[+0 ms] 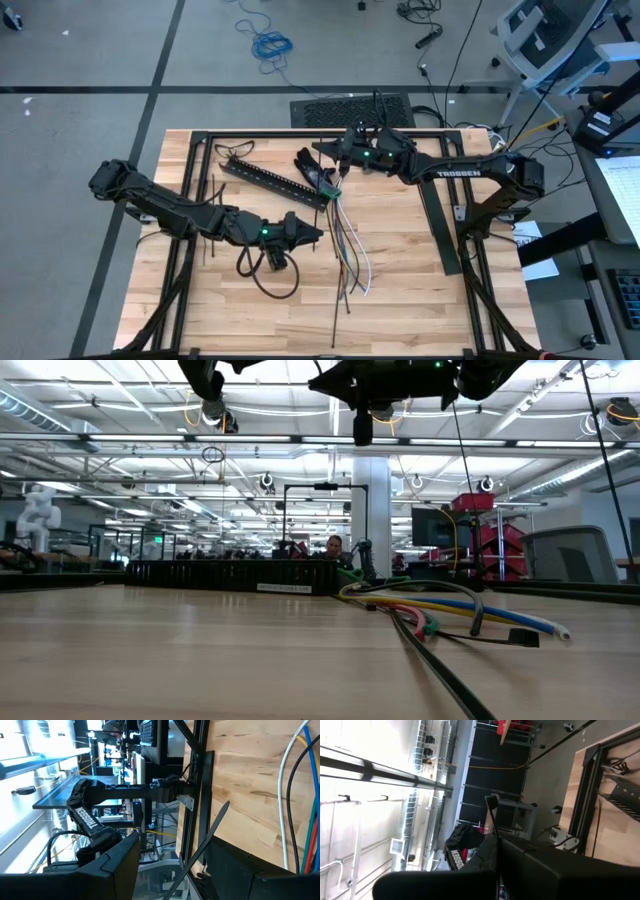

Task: Ziptie cables
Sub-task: Insert the black zip tie into the lock head

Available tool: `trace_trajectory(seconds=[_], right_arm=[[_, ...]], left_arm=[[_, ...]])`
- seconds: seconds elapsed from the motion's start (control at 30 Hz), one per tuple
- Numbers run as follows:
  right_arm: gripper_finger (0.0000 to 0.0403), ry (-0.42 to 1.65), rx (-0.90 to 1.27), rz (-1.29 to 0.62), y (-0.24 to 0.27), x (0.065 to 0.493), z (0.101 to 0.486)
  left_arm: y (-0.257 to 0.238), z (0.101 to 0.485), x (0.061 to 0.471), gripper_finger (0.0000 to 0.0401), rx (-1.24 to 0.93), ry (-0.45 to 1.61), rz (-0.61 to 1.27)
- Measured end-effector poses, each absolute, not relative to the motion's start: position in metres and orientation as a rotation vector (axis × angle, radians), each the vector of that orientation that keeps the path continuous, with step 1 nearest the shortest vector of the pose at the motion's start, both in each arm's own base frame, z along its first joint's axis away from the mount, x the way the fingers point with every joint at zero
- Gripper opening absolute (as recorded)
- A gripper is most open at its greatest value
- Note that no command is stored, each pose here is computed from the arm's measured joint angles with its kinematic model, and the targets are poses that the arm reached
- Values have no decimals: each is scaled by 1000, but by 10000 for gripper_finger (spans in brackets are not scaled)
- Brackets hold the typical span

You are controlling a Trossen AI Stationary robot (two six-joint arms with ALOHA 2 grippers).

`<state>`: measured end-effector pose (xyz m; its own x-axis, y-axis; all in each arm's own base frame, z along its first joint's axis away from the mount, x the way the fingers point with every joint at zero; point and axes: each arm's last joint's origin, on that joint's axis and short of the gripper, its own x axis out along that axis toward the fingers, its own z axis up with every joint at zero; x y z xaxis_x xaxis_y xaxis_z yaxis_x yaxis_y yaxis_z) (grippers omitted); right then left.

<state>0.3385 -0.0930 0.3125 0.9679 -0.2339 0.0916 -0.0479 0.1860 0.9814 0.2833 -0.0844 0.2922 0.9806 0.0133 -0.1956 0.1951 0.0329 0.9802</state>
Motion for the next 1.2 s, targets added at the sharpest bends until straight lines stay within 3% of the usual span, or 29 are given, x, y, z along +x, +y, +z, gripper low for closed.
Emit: trace_trajectory(seconds=[0.2, 0.67, 0.97, 1.2], right_arm=[[0, -246, 1379, -126, -93, 338, 313], [0, -241, 1381, -108, -93, 338, 314], [0, -241, 1376, -108, -93, 338, 314], [0, -189, 1162, -141, -93, 339, 311]], left_arm=[[-84, 292, 283, 211, 1534, 167, -140], [-84, 291, 283, 129, 1538, 176, -148], [-77, 288, 284, 11, 1539, 227, -155], [-65, 288, 287, 3, 1232, 256, -86]])
